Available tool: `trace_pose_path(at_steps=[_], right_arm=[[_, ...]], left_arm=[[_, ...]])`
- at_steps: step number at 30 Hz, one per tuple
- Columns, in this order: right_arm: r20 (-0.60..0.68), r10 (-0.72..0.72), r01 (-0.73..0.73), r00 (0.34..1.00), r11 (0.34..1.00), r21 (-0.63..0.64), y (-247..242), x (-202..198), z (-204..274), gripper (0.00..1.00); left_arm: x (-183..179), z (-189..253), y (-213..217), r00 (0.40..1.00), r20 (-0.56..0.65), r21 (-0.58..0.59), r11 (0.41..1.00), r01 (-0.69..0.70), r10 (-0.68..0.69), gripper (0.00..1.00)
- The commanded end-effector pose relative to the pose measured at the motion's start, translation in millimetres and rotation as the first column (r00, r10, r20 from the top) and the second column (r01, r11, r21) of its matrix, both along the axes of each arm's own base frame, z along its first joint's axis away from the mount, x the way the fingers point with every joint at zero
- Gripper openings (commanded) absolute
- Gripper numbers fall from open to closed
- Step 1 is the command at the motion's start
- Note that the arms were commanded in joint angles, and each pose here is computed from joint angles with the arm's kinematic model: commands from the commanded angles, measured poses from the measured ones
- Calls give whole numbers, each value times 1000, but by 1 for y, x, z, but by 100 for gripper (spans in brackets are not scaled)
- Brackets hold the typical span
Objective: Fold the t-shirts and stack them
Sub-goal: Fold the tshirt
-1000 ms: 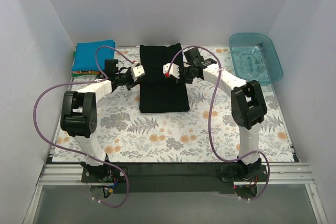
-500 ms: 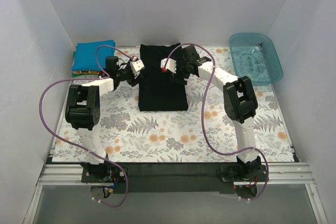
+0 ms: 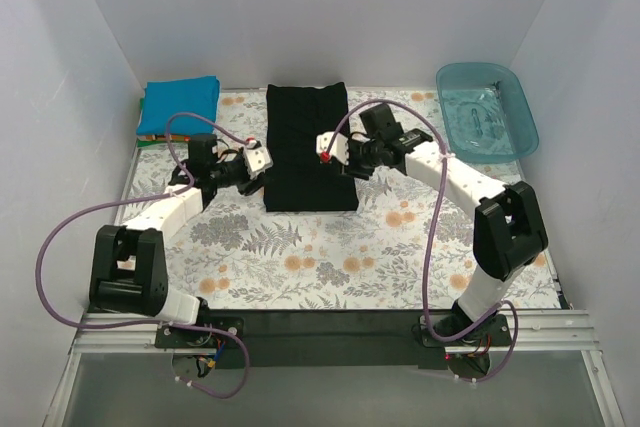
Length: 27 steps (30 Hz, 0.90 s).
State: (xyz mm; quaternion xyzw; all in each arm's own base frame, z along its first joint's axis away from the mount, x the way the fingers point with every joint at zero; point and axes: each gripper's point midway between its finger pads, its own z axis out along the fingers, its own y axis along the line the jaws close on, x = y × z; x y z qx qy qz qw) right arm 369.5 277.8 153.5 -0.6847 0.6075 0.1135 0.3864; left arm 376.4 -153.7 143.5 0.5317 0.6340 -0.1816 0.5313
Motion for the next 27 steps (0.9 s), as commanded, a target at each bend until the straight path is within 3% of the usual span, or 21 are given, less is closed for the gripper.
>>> trace_pose_path(at_steps=[1,8,18,21,24,25,26,27], right_arm=[[-153,70,-76,986,996,-37,8,-47,-40,48],[-216,65,-89,974,991,-103,3,-62,-90,48],[-230,49,-89,972,982,-166,-5,-68,-134,48],[-236,36,-83,971,978,-190,-11,-70,-144,40],[-238,16,-67,971,976,-207,-16,-72,-147,17],[-236,10,-61,972,976,-208,-16,-71,-145,2],[-229,-1,-46,973,979,-198,-16,-71,-138,1],[-229,-5,-41,973,980,-195,-17,-72,-134,1]], left_arm=[[-39,-39,-7,993,-94,52,996,75,-70,45],[-50,-67,-16,988,-93,120,983,136,-125,51],[-59,-124,-8,982,-130,262,950,170,-140,48],[-62,-134,-4,980,-144,286,942,174,-138,40],[-63,-131,-3,980,-139,291,940,175,-140,27],[-64,-128,-5,979,-140,281,943,181,-146,23],[-65,-122,-6,978,-141,272,944,185,-151,9],[-63,-115,-8,979,-132,263,947,184,-153,6]])
